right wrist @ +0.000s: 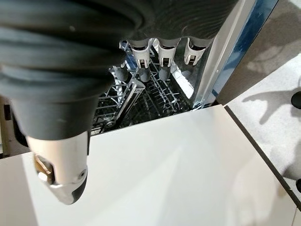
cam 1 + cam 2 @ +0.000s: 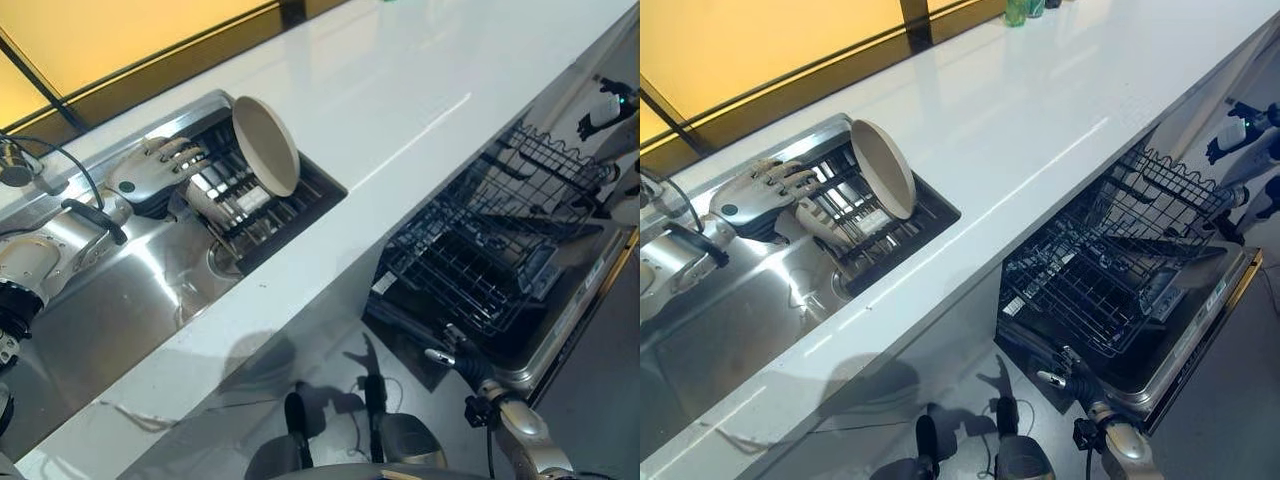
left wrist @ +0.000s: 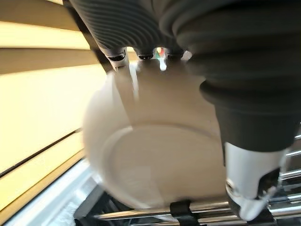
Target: Pick up plates and place into dishwasher.
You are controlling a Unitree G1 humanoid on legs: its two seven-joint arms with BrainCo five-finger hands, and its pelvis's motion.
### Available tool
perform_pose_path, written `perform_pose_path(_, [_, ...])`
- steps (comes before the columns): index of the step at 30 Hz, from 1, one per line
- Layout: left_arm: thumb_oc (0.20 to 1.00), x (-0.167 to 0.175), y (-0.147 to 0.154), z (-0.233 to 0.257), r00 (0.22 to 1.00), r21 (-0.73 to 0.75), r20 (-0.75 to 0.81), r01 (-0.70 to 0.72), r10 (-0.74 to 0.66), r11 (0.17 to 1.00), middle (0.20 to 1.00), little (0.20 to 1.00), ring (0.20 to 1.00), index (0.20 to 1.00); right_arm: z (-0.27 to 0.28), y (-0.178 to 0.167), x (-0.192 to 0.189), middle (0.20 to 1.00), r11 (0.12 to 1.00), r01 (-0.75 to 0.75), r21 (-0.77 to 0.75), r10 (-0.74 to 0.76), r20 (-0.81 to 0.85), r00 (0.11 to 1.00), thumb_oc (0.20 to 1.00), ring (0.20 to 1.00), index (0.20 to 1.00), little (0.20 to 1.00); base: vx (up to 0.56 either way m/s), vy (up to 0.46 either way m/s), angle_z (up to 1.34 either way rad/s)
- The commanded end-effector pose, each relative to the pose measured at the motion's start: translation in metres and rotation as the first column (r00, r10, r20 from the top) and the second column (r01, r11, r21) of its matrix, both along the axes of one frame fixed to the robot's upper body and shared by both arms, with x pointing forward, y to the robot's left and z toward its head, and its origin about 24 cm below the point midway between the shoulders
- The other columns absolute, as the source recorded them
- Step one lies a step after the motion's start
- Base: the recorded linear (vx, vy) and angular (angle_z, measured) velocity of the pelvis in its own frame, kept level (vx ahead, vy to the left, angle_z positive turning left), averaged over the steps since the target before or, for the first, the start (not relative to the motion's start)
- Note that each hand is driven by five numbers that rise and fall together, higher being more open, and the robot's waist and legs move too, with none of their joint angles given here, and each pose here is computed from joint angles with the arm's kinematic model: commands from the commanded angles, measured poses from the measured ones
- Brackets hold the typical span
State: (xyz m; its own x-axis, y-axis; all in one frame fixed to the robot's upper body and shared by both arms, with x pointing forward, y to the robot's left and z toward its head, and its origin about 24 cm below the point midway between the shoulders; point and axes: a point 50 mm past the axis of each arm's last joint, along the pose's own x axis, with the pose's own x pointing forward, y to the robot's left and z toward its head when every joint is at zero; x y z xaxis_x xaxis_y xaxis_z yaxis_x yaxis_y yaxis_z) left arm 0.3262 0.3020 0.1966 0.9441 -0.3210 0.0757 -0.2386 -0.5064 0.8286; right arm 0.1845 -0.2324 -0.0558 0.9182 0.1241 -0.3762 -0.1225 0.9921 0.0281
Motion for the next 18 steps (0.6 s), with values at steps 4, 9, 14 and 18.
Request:
perform_pose_path(4, [1.000, 0.012, 0.002, 0.030, 0.996, -0.033, 0.053, -0.070, 0.072, 0.997, 1.000, 1.000, 1.000, 1.000, 0.040, -0.001, 0.031, 1.000, 1.000, -0.004, 0.015, 0.001, 0.214, 0.977, 1.000, 1.000, 1.000, 1.000, 0.00, 0.000, 0.00])
perform_pose_path(9, [0.200, 0.017, 0.008, 0.025, 0.990, -0.051, -0.008, -0.141, 0.141, 0.989, 0.200, 0.200, 0.200, 0.200, 0.043, -0.001, 0.034, 1.000, 0.999, 0.022, 0.025, -0.027, 0.231, 0.973, 1.000, 1.000, 1.000, 1.000, -0.02, -0.015, 0.00])
perform_pose_path(14, [0.200, 0.015, 0.012, 0.026, 0.986, -0.053, -0.021, -0.168, 0.167, 0.984, 0.200, 0.200, 0.200, 0.200, 0.040, -0.003, 0.030, 1.000, 0.999, 0.039, 0.035, -0.046, 0.223, 0.974, 1.000, 1.000, 1.000, 1.000, 0.00, 0.000, 0.00])
perform_pose_path(18, [0.200, 0.013, 0.015, 0.031, 0.986, -0.060, 0.017, -0.167, 0.168, 0.984, 0.200, 0.200, 0.200, 0.200, 0.038, -0.003, 0.027, 1.000, 0.997, 0.051, 0.052, -0.061, 0.216, 0.974, 1.000, 1.000, 1.000, 1.000, 0.00, 0.000, 0.00])
